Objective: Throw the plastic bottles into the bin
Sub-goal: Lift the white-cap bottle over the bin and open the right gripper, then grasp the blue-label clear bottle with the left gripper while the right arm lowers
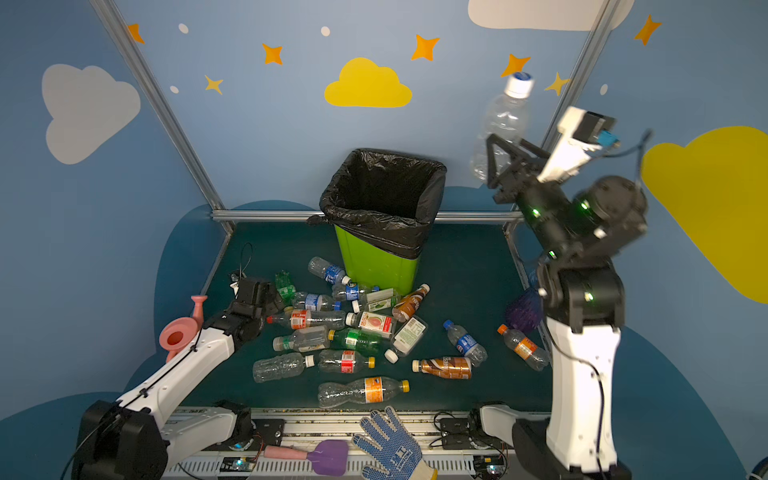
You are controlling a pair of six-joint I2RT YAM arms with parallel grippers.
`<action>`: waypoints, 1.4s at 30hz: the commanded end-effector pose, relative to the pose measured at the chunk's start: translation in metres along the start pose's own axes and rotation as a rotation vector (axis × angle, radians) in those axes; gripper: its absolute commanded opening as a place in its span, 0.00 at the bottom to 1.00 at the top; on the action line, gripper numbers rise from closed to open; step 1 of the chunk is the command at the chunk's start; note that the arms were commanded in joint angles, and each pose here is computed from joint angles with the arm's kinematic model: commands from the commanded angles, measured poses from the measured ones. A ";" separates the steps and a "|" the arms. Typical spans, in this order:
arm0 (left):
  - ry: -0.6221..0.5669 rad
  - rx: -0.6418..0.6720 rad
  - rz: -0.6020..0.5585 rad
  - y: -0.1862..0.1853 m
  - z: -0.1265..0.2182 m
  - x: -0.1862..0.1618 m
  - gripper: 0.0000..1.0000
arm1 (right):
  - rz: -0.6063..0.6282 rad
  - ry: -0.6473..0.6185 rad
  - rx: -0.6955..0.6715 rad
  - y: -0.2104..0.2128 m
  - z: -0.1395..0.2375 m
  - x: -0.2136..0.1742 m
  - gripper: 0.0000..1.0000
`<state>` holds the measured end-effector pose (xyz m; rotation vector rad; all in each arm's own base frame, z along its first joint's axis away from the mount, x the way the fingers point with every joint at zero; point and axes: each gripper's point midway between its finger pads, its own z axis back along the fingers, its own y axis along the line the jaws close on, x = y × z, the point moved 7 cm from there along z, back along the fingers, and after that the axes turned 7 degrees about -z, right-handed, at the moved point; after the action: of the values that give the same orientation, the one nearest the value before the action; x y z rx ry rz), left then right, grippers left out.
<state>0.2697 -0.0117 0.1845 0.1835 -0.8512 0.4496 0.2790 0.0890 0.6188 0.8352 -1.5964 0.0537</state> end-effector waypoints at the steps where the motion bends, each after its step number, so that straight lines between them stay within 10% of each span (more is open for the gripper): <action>1: 0.028 -0.004 0.018 -0.001 -0.001 0.001 1.00 | -0.036 0.434 -0.018 -0.038 -0.104 -0.115 0.64; 7: 0.036 0.042 0.014 0.006 0.003 0.004 1.00 | 0.036 0.339 -0.118 -0.036 -0.088 -0.067 0.96; 14: 0.002 0.008 0.025 0.002 0.004 0.019 1.00 | 0.062 0.045 -0.264 -0.050 0.003 -0.026 0.98; 25: 0.098 -0.151 0.008 -0.045 -0.018 0.045 1.00 | -0.184 0.263 -0.671 -0.158 0.092 -0.157 0.98; 42: 0.400 -0.436 0.433 -0.152 -0.091 0.051 1.00 | -0.502 0.406 -1.021 -0.234 0.196 -0.278 0.98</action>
<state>0.4216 -0.0929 0.1685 -0.4034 -0.6124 0.5848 0.2350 -0.0449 0.2395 0.3379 -0.8388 -0.8027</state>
